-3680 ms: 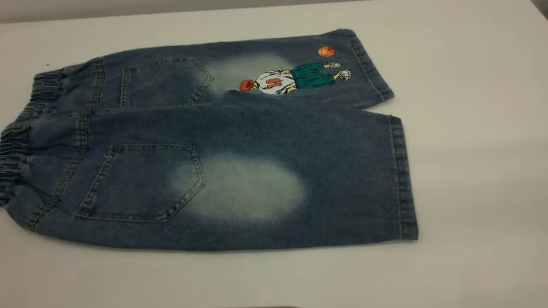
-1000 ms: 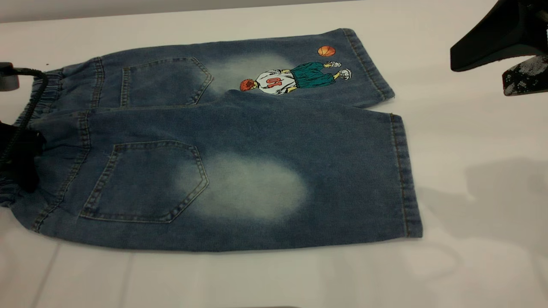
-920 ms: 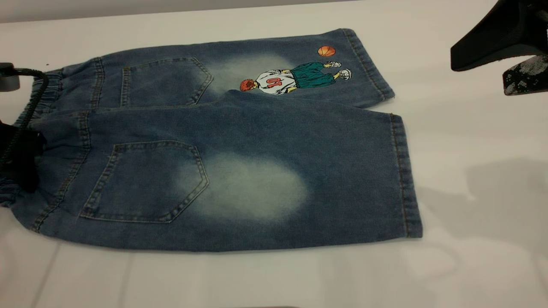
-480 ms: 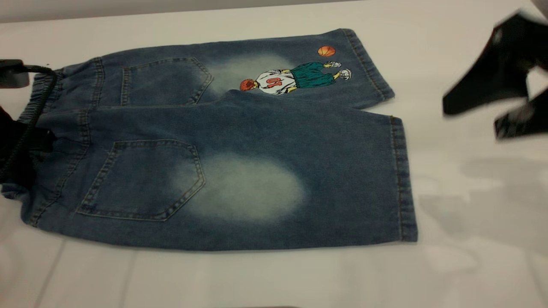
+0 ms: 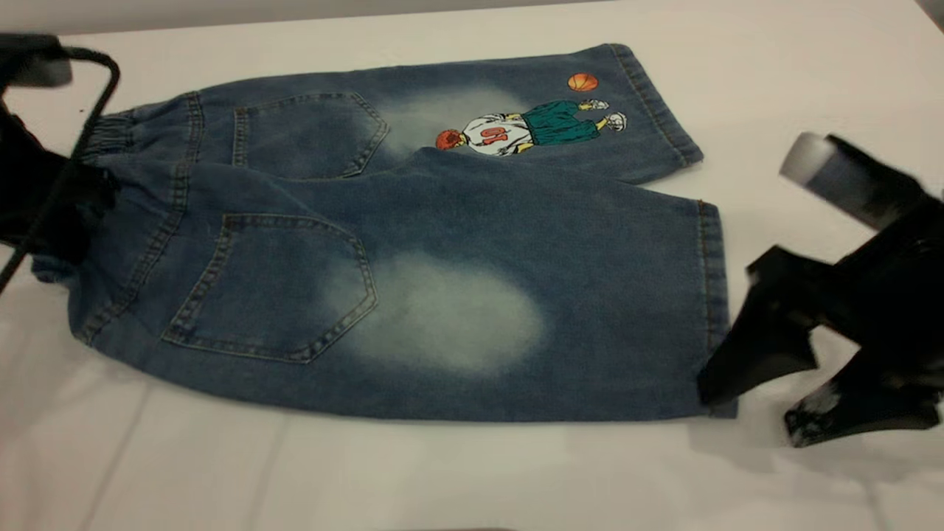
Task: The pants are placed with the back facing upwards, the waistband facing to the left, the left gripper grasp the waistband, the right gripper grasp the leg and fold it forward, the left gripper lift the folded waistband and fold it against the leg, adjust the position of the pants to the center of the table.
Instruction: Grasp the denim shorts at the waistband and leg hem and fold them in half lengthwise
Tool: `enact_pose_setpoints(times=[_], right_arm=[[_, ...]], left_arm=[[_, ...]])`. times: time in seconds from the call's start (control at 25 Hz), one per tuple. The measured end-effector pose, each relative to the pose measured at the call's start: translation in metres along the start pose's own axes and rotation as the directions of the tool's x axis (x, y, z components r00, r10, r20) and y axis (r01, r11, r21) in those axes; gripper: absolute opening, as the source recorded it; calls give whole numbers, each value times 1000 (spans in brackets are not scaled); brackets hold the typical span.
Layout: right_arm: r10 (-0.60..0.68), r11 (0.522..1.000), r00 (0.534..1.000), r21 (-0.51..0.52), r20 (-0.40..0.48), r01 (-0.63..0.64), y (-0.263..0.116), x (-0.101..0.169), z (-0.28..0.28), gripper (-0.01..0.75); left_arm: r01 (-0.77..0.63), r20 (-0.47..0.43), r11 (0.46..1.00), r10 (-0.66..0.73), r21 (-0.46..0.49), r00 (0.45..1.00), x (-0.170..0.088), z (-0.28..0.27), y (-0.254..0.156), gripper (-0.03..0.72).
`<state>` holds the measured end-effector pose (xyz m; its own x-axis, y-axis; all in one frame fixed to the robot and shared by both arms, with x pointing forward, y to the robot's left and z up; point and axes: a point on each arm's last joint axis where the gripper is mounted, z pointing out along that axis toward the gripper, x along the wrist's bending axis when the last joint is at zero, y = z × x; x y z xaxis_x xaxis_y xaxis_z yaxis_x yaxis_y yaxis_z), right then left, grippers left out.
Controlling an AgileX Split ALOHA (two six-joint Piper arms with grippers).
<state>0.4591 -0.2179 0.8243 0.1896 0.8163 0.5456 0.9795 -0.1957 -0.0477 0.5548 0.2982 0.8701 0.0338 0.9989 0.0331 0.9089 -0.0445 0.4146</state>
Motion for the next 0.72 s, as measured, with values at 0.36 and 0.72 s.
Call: enact_pose_setpoints(times=[0.36,0.72], right_arm=[[5,999,994,-39,-108,-10,10,1,23,507],[23,1000,978,-6,-205,-25,27,10,44,326]], left_arm=[[1,-1,1000,-1,3,1000,0,-1,0,92],[2,-2,1000,-2,9,1000,0,-1,-1,92]])
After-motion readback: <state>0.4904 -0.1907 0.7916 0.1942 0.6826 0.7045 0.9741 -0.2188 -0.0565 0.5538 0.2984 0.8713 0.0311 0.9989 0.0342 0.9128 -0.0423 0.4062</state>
